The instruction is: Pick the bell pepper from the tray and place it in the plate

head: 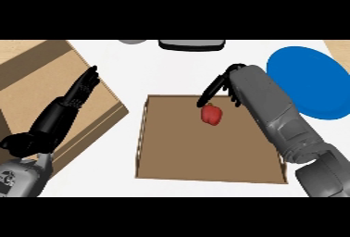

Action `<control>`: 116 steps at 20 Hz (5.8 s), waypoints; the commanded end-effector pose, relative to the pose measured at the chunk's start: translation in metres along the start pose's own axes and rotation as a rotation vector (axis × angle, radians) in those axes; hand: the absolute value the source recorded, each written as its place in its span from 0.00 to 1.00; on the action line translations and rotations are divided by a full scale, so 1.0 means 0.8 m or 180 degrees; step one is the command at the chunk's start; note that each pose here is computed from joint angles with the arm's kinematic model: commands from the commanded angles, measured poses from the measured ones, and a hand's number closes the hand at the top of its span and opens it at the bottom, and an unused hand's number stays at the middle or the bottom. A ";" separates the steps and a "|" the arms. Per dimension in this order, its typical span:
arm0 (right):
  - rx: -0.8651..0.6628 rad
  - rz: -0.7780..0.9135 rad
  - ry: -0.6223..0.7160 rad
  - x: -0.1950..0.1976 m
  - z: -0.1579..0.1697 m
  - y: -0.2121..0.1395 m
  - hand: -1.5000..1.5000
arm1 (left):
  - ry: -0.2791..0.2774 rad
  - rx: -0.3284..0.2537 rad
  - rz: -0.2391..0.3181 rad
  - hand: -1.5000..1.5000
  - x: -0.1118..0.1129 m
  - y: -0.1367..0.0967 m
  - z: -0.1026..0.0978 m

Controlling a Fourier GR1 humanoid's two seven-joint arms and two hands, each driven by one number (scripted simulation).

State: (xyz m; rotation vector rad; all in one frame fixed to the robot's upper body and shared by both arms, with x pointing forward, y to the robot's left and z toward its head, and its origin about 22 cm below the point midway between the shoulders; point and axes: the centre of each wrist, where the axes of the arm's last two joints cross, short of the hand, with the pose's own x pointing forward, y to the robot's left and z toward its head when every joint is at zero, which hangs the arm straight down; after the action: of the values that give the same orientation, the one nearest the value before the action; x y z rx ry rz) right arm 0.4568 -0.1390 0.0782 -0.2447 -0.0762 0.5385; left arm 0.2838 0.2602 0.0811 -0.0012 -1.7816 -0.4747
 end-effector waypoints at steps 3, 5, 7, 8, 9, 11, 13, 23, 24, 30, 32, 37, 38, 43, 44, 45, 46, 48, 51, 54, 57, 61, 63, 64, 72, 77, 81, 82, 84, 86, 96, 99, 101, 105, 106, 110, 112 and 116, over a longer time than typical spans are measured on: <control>0.0264 0.0300 0.0575 -0.003 -0.023 0.025 0.00 | -0.0009 -0.0025 -0.0020 0.50 0.007 -0.021 -0.003; 0.0332 0.0245 0.0523 -0.008 -0.038 0.040 0.00 | 0.0025 -0.0042 0.0028 0.50 -0.011 0.002 0.004; 0.0369 0.0337 0.0535 0.012 -0.012 0.060 0.00 | 0.0014 0.0040 0.0035 0.50 -0.008 0.000 -0.011; 0.0422 0.0315 0.0569 0.000 -0.038 0.070 0.00 | 0.0008 0.0015 -0.0013 0.50 -0.014 -0.014 0.006; 0.0468 0.0326 0.0564 0.004 -0.029 0.065 0.00 | -0.0024 0.0039 -0.0021 0.50 0.009 -0.005 0.003; 0.0488 0.0342 0.0588 0.010 -0.018 0.067 0.00 | -0.0035 0.0043 -0.0003 0.50 0.012 -0.006 0.001; 0.0521 0.0315 0.0571 0.001 -0.037 0.070 0.00 | -0.0063 -0.0011 0.0016 0.50 0.015 -0.001 0.008; 0.0764 0.0559 0.0492 -0.020 -0.071 0.076 1.00 | -0.0043 -0.0034 0.0033 0.50 0.008 -0.015 0.006; 0.0675 0.0650 0.0292 -0.018 -0.068 0.078 1.00 | -0.0039 -0.0075 0.0001 0.50 0.006 -0.019 0.002; 0.0299 0.0780 0.0108 -0.018 -0.068 0.083 1.00 | 0.0007 -0.0023 -0.0023 0.50 0.014 -0.011 -0.004; 0.0088 0.0656 0.0208 -0.009 -0.053 0.084 1.00 | -0.0061 -0.0028 0.0017 0.50 0.003 -0.029 -0.011; -0.1025 0.2534 -0.1502 0.006 -0.006 0.143 1.00 | 0.0143 0.0039 0.0017 0.50 -0.009 -0.006 0.002; -0.1194 0.2759 -0.1717 0.011 0.009 0.153 1.00 | 0.0209 0.0007 0.0045 0.50 -0.015 -0.009 0.007; -0.1825 0.3339 -0.2825 -0.003 0.024 0.195 1.00 | 0.0308 0.0170 0.0062 0.50 -0.022 0.000 0.013; -0.1952 0.3372 -0.3008 -0.008 0.023 0.192 1.00 | 0.0340 0.0207 0.0025 0.50 -0.023 0.007 0.017; -0.2073 0.3381 -0.3207 -0.012 0.027 0.186 1.00 | 0.0370 0.0216 0.0031 0.50 -0.026 0.004 0.020; -0.2169 0.3406 -0.3366 -0.019 0.021 0.179 1.00 | 0.0378 0.0286 0.0027 0.50 -0.027 0.008 0.020; -0.2300 0.3337 -0.3640 -0.033 0.017 0.164 1.00 | 0.0411 0.0374 -0.0005 0.50 -0.031 0.019 0.027; -0.2528 0.3233 -0.3908 -0.061 0.006 0.119 1.00 | 0.0467 0.0422 -0.0050 0.50 -0.030 0.027 0.037; -0.2649 0.2996 -0.4223 -0.089 0.011 0.085 1.00 | 0.0443 0.0521 -0.0063 0.50 -0.029 0.033 0.043; -0.2823 0.2813 -0.4257 -0.133 -0.002 0.042 1.00 | 0.0451 0.0561 -0.0095 0.50 -0.035 0.033 0.061; -0.3304 0.2526 -0.4332 -0.191 0.014 -0.026 1.00 | 0.0339 0.0531 -0.0091 0.50 -0.021 0.041 0.053; -0.3448 0.2387 -0.4434 -0.217 0.035 -0.046 1.00 | 0.0335 0.0509 -0.0081 0.50 -0.024 0.036 0.059; -0.3439 0.2436 -0.4421 -0.239 0.028 -0.048 1.00 | 0.0298 0.0487 -0.0046 0.50 -0.026 0.020 0.060; -0.3660 0.1742 -0.4267 -0.335 0.043 -0.083 1.00 | 0.0059 0.0222 -0.0001 0.50 -0.015 0.034 0.034; -0.3709 0.1338 -0.4244 -0.333 -0.006 -0.136 1.00 | 0.0010 0.0056 0.0024 0.50 -0.003 0.003 0.018; -0.3827 0.1165 -0.4217 -0.295 -0.015 -0.168 1.00 | 0.0018 0.0059 0.0005 0.50 -0.004 0.000 0.007; -0.3863 0.1098 -0.4277 -0.299 -0.011 -0.180 1.00 | 0.0043 0.0014 -0.0044 0.50 0.000 -0.003 0.016; -0.3928 0.1052 -0.4238 -0.285 -0.020 -0.189 1.00 | -0.0030 0.0018 0.0055 0.50 -0.004 -0.007 0.027; -0.3907 0.1119 -0.4163 -0.297 -0.044 -0.211 1.00 | -0.0042 0.0014 -0.0050 0.50 0.005 -0.001 0.014; -0.3390 0.1174 -0.3186 -0.275 -0.094 -0.226 0.00 | -0.0037 -0.0060 0.0037 0.50 0.003 -0.016 0.017; -0.3377 0.1144 -0.3288 -0.283 -0.100 -0.237 0.00 | -0.0074 -0.0066 0.0017 0.50 0.013 -0.009 -0.001; -0.3459 0.1122 -0.3400 -0.287 -0.111 -0.232 0.00 | -0.0124 -0.0058 0.0026 0.50 0.007 -0.015 -0.005; -0.3449 0.0837 -0.3871 -0.269 -0.098 -0.235 0.00 | -0.0081 -0.0111 0.0025 0.50 0.002 -0.017 0.001; -0.3473 0.0909 -0.3963 -0.291 -0.102 -0.244 0.00 | -0.0088 -0.0020 0.0007 0.50 0.009 -0.019 -0.014; -0.3374 0.0731 -0.4398 -0.288 -0.097 -0.247 0.00 | -0.0068 -0.0060 -0.0002 0.50 -0.006 -0.029 0.006; -0.3152 0.0527 -0.4694 -0.282 -0.080 -0.258 0.00 | -0.0043 0.0001 -0.0036 0.50 0.000 -0.014 -0.010; -0.2409 -0.0131 -0.5032 -0.283 -0.089 -0.253 0.00 | -0.0010 0.0047 -0.0035 0.50 0.006 -0.013 -0.002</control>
State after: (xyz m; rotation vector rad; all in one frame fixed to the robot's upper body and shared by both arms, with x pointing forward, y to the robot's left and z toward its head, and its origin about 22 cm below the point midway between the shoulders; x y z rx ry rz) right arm 0.3706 -0.4417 0.0580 -0.7014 -1.7736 0.6587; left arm 0.2801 0.2468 0.0821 -0.0134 -1.7973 -0.4830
